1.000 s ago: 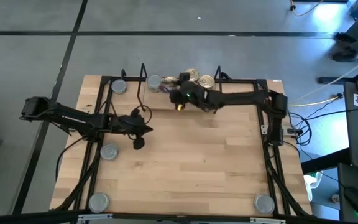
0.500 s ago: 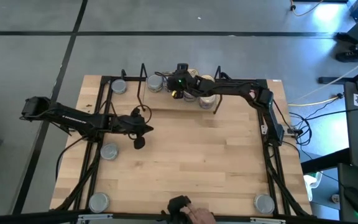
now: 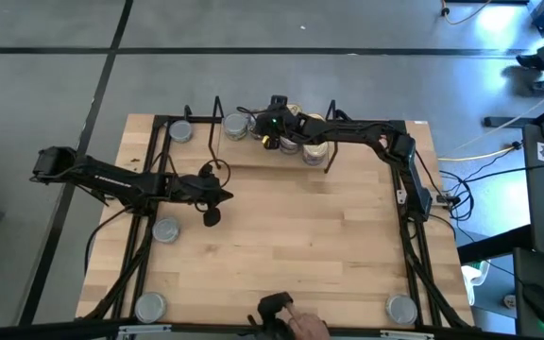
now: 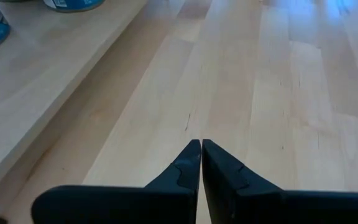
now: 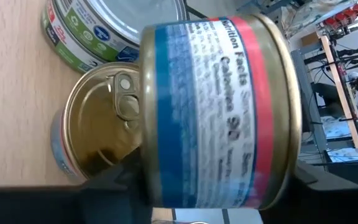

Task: Stack canned seafood by type on shelf
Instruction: Stack the blue-pink tuna can on top of the other blue-pink can on the shelf

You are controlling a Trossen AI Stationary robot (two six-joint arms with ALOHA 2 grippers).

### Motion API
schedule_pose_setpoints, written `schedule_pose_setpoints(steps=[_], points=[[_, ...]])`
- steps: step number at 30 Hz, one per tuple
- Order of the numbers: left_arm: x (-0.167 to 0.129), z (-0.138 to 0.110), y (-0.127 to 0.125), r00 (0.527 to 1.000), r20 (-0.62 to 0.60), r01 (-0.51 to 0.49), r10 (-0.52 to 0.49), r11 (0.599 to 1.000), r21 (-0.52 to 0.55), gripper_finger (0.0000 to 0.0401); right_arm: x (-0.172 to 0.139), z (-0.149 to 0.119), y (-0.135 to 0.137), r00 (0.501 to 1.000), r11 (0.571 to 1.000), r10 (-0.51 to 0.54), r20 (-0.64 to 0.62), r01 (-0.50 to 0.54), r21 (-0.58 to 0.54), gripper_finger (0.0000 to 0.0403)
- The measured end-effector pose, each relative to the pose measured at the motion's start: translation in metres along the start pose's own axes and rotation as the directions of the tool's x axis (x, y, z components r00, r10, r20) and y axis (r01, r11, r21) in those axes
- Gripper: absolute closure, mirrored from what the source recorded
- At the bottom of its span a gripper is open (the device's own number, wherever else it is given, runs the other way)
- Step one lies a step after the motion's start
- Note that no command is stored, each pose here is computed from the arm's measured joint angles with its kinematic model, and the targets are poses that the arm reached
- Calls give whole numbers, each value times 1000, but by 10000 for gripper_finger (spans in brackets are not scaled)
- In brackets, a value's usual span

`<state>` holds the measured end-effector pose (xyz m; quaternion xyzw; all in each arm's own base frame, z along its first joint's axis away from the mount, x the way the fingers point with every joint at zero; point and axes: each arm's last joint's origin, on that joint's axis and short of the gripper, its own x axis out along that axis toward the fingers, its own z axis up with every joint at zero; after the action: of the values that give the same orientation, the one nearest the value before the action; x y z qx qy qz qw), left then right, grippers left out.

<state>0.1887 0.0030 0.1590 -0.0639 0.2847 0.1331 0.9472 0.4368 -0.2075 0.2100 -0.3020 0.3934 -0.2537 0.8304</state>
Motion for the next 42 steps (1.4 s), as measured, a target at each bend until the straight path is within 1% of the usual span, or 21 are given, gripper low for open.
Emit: schedule_pose_setpoints(steps=[5,7,9,12,16,20,24,27,29,37,42], points=[[0,0,0,1000,0,0,0,1000,-8,388,0,0,0,1000,1000,-4,4,4,3,105],[0,0,0,1000,0,0,0,1000,-8,388,0,1,0,1000,1000,-3,4,3,2,83],[0,0,0,1000,0,0,0,1000,-8,388,0,1,0,1000,1000,-3,4,3,2,73],[0,0,0,1000,0,0,0,1000,-7,388,0,0,1,1000,1000,24,12,-24,-4,73],[0,0,0,1000,0,0,0,1000,-6,388,-1,0,3,998,999,50,25,-50,-8,89],[0,0,0,1000,-1,0,0,1000,-7,388,-1,1,3,999,999,43,21,-43,-8,105],[0,0,0,1000,-1,0,0,1000,-12,388,-1,-2,2,999,1000,3,-41,-4,-20,115],[0,0,0,1000,-1,0,0,1000,-13,388,-1,-5,3,996,999,-5,-85,2,-33,116],[0,0,0,1000,-1,0,0,1000,-13,388,-1,-6,4,996,999,-3,-89,-1,-34,116],[0,0,0,1000,-1,0,0,1000,-13,388,-4,1,8,999,999,24,-34,-25,-30,116],[0,0,0,1000,-1,0,0,1000,-13,388,-3,0,8,998,999,36,-45,-37,-13,116]])
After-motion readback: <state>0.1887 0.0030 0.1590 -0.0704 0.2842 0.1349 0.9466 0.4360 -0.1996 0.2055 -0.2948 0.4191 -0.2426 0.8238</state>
